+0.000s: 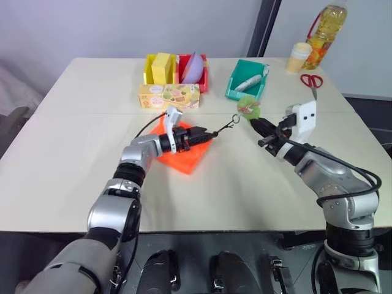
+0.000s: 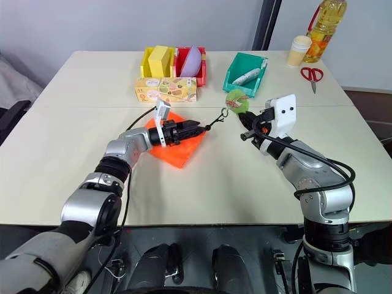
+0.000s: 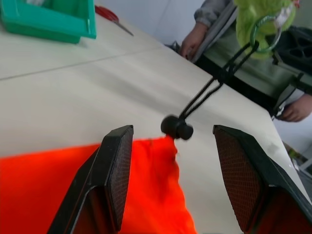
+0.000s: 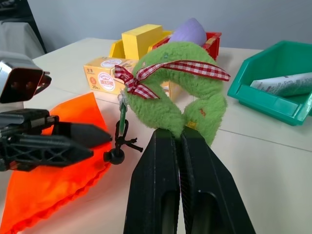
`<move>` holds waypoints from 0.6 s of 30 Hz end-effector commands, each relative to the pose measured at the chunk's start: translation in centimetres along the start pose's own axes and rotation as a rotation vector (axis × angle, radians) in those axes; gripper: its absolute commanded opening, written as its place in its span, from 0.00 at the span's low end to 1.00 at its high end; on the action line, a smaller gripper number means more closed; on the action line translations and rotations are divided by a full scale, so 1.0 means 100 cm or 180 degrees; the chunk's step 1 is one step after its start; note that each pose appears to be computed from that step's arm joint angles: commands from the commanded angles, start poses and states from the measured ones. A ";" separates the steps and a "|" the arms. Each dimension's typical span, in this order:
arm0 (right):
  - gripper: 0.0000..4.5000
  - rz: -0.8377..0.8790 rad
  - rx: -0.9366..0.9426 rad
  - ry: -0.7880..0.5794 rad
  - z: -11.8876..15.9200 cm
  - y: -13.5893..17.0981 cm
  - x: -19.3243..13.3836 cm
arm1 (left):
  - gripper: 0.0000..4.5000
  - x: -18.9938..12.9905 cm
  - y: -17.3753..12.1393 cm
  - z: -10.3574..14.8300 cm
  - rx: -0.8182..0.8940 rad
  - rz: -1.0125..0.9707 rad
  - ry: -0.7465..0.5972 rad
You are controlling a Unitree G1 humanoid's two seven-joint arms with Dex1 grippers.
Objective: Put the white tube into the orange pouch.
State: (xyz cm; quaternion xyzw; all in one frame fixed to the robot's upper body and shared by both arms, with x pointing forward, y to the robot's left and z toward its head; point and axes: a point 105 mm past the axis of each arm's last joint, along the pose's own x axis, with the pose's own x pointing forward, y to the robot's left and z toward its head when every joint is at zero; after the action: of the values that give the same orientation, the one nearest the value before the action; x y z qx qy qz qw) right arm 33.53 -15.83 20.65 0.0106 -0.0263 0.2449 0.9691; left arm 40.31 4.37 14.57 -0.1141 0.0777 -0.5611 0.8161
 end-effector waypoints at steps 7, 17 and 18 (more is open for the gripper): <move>0.00 0.0089 -0.0149 -0.0193 0.017 0.007 -0.003 | 0.61 0.013 -0.005 0.016 0.0385 -0.0071 0.0041; 0.00 0.0092 -0.0161 -0.0196 0.017 0.007 -0.003 | 0.61 0.019 -0.005 0.012 0.0379 -0.0057 0.0064; 0.00 0.0094 -0.0162 -0.0195 0.017 0.007 -0.003 | 0.56 0.019 -0.005 0.012 0.0362 -0.0054 0.0049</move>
State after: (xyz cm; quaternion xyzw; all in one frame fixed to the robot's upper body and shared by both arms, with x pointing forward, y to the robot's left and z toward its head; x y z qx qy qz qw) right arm 33.44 -15.63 20.66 0.0092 -0.0266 0.2529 0.9671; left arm 40.56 2.87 14.15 -0.0729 0.0795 -0.5679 0.8160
